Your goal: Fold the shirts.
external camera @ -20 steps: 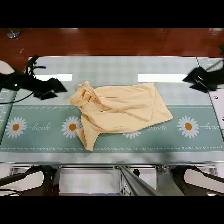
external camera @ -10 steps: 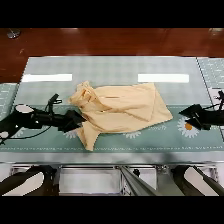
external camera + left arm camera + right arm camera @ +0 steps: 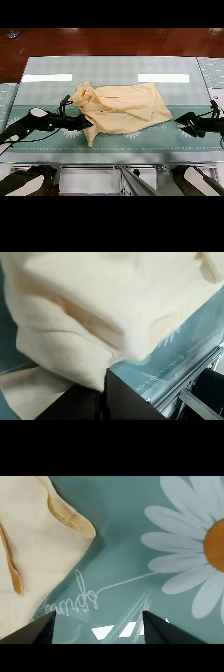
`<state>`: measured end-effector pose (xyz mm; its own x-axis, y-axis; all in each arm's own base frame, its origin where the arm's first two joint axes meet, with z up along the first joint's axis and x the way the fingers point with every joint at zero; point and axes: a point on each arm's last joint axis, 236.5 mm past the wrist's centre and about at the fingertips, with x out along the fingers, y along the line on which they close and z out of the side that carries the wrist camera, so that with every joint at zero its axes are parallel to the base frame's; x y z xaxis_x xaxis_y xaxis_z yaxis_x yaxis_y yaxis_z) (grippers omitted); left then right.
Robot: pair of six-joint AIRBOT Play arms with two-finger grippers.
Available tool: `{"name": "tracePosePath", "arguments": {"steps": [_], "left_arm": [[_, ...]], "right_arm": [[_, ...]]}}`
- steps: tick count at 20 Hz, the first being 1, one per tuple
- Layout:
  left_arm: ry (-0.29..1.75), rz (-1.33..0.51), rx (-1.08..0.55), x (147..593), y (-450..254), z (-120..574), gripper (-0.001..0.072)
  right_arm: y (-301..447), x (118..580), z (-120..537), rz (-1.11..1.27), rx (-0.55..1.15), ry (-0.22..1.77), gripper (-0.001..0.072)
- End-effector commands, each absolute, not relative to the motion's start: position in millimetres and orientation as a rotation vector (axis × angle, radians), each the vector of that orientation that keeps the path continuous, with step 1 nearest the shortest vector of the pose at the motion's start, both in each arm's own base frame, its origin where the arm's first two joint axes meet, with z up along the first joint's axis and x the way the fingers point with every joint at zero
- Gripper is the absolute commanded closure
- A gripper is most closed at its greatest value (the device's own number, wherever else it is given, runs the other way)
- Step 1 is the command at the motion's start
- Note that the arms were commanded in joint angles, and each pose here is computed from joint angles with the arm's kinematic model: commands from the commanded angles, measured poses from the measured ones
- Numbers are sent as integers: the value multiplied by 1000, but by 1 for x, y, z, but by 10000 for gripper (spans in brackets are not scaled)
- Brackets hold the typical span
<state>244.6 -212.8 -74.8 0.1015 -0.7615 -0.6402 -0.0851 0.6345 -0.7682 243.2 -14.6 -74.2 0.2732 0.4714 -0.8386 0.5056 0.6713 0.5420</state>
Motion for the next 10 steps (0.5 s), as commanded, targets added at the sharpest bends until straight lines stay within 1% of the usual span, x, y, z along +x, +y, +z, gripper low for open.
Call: {"name": "tracePosePath", "arguments": {"steps": [1,4,10], "left_arm": [[1380,-618,-766,251,-216,-65,688],[1379,-623,-766,251,-216,-63,687],[1383,-627,-767,250,-217,-63,687]], "right_arm": [[-2,249,-90,-1,885,1400,94],[8,286,-92,19,875,1368,94],[44,333,-101,88,855,1442,94]]}}
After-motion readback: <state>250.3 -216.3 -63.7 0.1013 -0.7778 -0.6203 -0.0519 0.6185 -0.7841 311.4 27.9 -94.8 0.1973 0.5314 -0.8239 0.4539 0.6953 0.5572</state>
